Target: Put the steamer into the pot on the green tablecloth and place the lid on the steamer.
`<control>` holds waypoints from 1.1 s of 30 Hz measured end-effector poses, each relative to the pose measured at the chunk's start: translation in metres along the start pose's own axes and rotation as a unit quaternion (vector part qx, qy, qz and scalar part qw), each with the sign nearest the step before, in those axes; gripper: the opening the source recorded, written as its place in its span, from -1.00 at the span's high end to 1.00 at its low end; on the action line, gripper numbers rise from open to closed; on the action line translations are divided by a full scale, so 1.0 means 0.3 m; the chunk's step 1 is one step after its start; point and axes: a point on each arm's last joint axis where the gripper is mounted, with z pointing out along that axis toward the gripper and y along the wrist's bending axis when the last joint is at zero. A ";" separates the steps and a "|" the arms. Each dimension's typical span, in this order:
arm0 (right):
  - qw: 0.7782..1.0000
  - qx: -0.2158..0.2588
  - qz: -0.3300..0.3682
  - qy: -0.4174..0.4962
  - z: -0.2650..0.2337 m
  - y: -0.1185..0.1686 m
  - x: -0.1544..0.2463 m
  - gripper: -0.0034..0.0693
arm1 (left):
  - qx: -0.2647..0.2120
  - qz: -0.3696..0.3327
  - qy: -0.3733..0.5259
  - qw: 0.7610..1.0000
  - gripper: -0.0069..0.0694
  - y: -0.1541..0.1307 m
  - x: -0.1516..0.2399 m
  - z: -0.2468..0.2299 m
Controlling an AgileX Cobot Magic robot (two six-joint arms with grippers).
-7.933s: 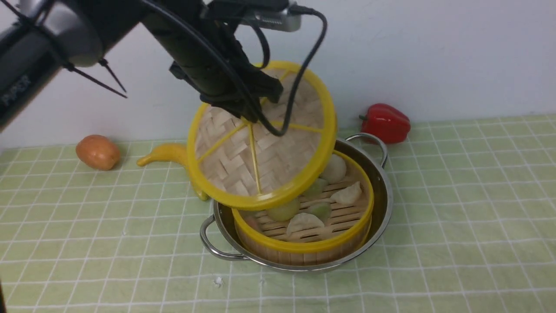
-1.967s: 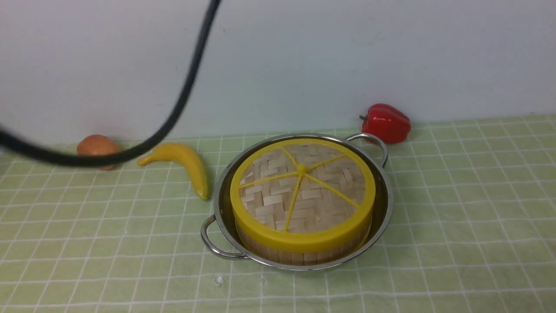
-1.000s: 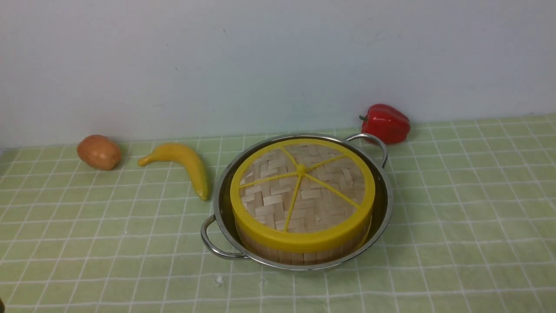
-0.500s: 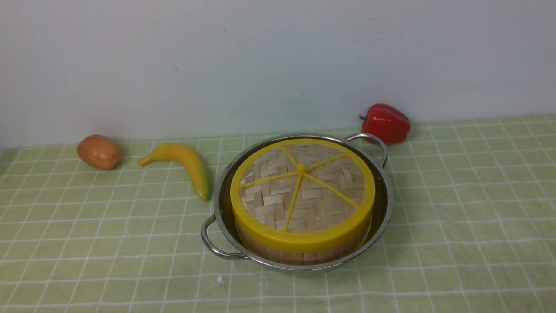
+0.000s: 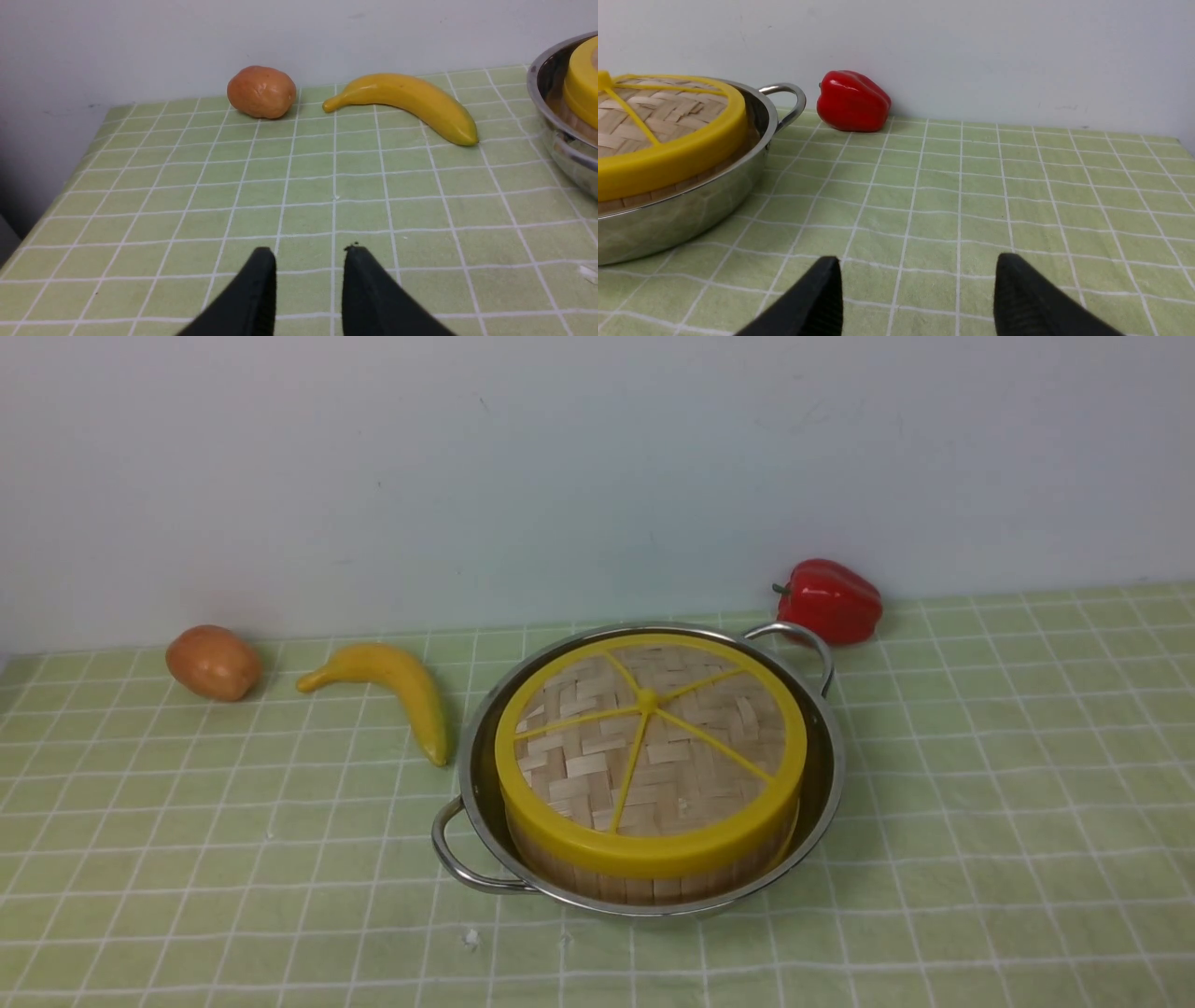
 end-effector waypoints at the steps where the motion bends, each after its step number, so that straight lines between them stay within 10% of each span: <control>1: 1.000 0.000 0.000 0.000 0.000 0.000 0.000 -0.30 | 0.000 0.000 0.000 1.000 0.29 0.000 0.000 0.000; 33: 1.000 0.000 0.000 0.000 0.000 0.000 0.000 -0.30 | 0.000 0.004 0.000 1.000 0.24 0.000 0.000 0.000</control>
